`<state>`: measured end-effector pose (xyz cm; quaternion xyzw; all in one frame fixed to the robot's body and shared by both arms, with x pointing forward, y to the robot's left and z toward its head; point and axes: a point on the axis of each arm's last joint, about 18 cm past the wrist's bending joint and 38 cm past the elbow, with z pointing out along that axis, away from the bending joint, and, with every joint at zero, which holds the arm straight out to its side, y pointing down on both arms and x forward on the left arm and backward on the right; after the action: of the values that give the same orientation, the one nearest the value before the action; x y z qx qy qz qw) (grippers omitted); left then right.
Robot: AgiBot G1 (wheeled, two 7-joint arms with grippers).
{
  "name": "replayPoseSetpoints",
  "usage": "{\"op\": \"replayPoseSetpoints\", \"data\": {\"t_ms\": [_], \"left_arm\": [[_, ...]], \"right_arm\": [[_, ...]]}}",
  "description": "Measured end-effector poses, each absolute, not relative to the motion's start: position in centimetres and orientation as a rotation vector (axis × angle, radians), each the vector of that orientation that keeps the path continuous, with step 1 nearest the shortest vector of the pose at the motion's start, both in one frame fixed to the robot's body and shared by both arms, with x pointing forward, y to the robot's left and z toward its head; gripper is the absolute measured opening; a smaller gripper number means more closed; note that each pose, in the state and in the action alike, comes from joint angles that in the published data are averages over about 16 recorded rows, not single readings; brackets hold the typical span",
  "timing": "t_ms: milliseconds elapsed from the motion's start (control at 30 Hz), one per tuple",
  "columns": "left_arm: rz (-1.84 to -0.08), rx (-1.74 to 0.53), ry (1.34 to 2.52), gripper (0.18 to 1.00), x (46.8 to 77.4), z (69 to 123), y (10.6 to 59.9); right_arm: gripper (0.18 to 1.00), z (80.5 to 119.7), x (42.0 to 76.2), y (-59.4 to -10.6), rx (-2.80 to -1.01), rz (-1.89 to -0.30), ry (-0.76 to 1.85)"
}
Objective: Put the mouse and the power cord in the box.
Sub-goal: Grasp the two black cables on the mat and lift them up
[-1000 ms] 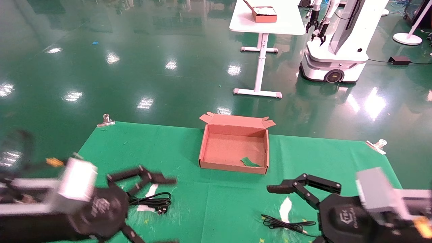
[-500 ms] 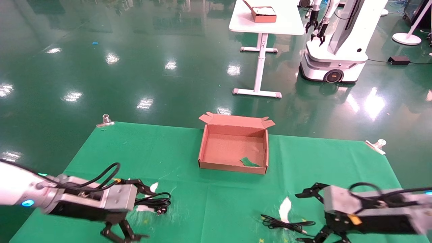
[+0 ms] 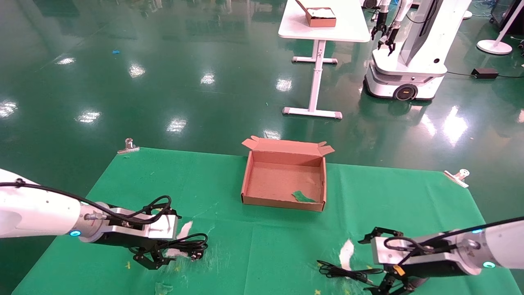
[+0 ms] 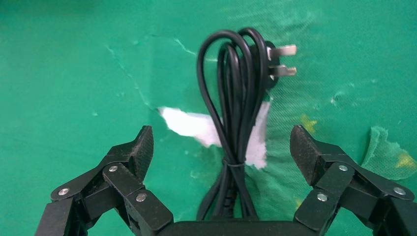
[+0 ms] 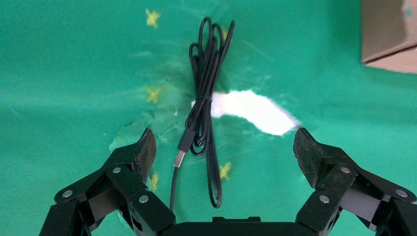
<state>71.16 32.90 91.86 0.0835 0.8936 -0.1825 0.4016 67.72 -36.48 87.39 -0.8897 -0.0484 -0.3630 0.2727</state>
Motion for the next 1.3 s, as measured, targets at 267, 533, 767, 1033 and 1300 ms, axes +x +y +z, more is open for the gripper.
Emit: {"op": "replayPoseSetpoints", "data": {"t_ms": [267, 533, 767, 1033, 1300], "left_arm": [[-0.407, 0.222, 2.270, 1.000, 71.6, 91.0, 33.3], [-0.369, 0.222, 2.285, 0.999, 71.6, 90.5, 33.9], [-0.351, 0.222, 2.291, 0.983, 71.6, 90.4, 34.2], [-0.354, 0.223, 2.290, 0.921, 71.6, 90.5, 34.2], [-0.360, 0.224, 2.288, 0.808, 71.6, 90.5, 34.1]], "right_arm": [[1.001, 86.1, 68.4, -36.2, -2.412, -0.982, -0.128], [1.000, 85.5, 68.7, -36.1, -2.420, -0.988, -0.122], [0.982, 85.4, 68.7, -36.2, -2.425, -0.990, -0.122], [0.912, 85.4, 68.7, -36.2, -2.424, -0.991, -0.124], [0.789, 85.4, 68.7, -36.2, -2.422, -0.990, -0.125]]}}
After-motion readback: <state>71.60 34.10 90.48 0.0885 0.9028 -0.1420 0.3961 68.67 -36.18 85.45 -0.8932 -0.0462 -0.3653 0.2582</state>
